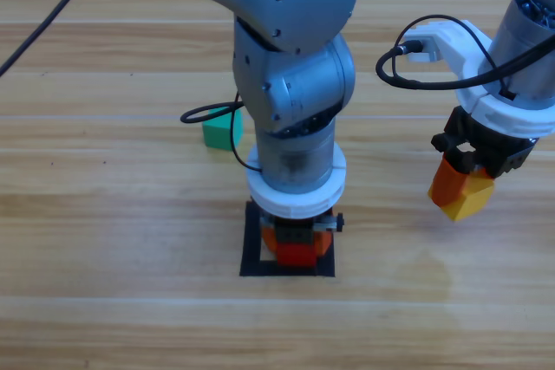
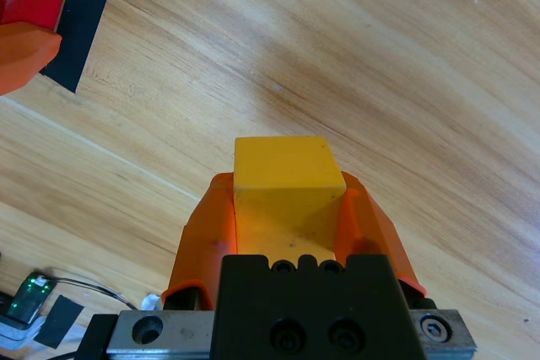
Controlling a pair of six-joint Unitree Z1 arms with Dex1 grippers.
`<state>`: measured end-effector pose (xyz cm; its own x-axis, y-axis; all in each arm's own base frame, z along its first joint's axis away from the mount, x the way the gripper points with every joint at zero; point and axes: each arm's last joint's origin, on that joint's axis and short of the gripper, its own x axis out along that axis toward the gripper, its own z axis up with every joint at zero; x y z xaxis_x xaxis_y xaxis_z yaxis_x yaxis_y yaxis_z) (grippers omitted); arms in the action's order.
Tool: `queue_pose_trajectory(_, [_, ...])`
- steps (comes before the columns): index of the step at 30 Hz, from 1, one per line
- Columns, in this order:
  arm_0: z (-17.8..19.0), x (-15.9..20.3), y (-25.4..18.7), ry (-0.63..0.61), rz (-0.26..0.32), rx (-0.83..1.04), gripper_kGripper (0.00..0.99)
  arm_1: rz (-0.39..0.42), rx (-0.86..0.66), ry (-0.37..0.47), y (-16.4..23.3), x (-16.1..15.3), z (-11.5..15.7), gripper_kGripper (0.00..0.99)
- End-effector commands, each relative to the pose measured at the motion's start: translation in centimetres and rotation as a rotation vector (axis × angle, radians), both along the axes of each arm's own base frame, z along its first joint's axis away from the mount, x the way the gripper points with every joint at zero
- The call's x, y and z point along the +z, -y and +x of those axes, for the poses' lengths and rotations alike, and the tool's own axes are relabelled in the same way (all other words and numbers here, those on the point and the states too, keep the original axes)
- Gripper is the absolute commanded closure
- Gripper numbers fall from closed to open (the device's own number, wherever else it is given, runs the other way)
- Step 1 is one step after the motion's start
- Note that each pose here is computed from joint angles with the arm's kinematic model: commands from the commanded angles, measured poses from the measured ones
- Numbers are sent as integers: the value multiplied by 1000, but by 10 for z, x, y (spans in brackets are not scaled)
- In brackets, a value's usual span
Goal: Stack the blocks in the rectangular block: red at the bottom, yellow in the middle, green on top
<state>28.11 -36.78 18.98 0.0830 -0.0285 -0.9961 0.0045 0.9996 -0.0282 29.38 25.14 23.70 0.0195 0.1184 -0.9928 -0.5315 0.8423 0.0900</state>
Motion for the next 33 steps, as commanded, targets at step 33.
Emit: queue_pose_trajectory(33, [17, -28, -8, -34, 39, 40, 988, -33, -15, -51, 3, -30, 9, 984])
